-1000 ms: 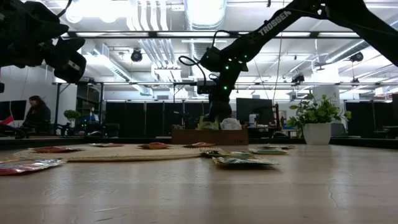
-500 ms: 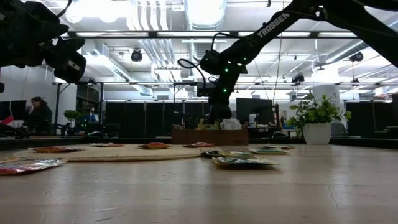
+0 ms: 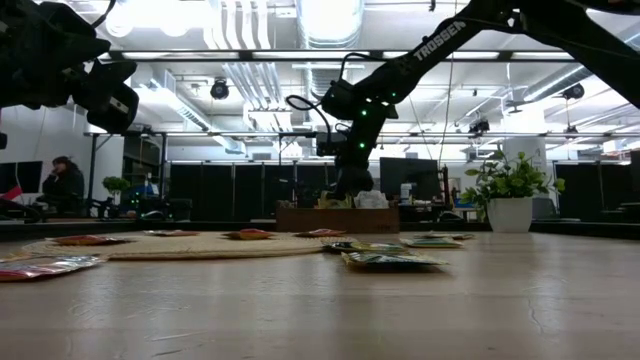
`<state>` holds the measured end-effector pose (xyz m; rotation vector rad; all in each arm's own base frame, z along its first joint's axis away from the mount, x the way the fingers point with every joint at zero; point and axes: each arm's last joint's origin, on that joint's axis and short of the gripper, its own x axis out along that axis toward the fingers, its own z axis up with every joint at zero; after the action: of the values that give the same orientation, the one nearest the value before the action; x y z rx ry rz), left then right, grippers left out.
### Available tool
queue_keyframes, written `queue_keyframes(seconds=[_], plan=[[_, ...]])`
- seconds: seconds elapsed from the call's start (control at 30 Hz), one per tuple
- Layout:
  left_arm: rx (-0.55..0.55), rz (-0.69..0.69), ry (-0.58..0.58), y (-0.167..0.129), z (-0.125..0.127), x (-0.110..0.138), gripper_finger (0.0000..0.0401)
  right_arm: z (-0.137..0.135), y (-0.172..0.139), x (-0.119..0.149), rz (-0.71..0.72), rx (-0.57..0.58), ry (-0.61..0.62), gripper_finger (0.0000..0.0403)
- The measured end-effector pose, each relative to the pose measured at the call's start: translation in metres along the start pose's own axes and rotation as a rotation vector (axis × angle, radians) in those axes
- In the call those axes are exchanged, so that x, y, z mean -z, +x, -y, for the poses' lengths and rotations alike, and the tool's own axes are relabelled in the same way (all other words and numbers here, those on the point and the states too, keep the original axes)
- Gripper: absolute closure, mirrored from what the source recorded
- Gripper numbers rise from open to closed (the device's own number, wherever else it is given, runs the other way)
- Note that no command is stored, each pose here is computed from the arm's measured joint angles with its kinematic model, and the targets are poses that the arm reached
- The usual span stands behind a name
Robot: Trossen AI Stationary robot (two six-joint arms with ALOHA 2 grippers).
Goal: Pick & Place Tea
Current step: Put the yellow tea bag into the middle section of the wooden organizer
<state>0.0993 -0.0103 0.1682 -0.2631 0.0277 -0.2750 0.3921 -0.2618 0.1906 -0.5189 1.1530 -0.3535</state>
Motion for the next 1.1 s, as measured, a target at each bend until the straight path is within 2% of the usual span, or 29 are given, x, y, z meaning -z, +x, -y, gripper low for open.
queue_keyframes(seconds=[0.2, 0.7, 0.9, 1.1], plan=[[0.001, 0.000, 0.000, 0.000, 0.000, 0.000, 0.0263, -0.001, 0.000, 0.001, -0.011, -0.007, 0.008, 0.0354], [0.000, 0.000, 0.000, 0.000, 0.000, 0.000, 0.0263, 0.002, -0.006, 0.000, -0.003, 0.002, 0.045, 0.0215], [0.000, 0.000, 0.000, 0.000, 0.000, 0.000, 0.0263, 0.008, -0.016, -0.002, 0.018, 0.023, 0.039, 0.0181], [0.000, 0.000, 0.000, 0.000, 0.000, 0.000, 0.0263, 0.015, -0.028, -0.002, -0.022, 0.098, 0.039, 0.0166]])
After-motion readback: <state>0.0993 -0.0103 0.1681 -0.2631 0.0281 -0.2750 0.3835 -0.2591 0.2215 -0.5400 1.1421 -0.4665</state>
